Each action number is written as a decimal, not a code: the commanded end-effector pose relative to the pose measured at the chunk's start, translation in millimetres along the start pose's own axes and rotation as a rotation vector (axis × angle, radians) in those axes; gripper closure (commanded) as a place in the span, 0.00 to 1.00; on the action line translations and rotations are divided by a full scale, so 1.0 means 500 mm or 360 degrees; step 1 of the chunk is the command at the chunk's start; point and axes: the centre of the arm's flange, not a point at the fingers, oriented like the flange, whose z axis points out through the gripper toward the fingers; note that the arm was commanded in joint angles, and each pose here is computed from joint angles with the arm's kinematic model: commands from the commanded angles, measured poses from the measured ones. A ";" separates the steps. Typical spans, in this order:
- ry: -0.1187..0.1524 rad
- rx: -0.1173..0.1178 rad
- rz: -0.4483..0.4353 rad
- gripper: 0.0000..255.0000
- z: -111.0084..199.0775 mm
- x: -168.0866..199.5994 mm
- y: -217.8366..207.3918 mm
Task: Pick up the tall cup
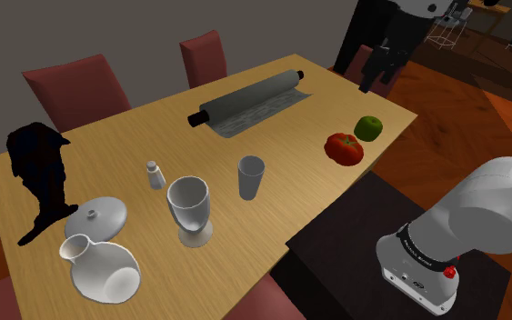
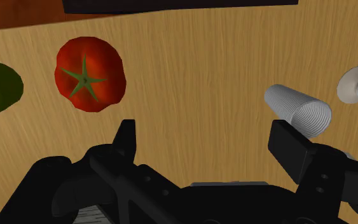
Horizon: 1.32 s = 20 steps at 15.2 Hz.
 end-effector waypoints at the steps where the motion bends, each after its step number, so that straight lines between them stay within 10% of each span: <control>1: 0.0000 0.0000 0.0000 0.00 0.000 0.000 0.000; 20: -0.0097 0.0099 -0.0111 0.00 0.359 0.183 -0.293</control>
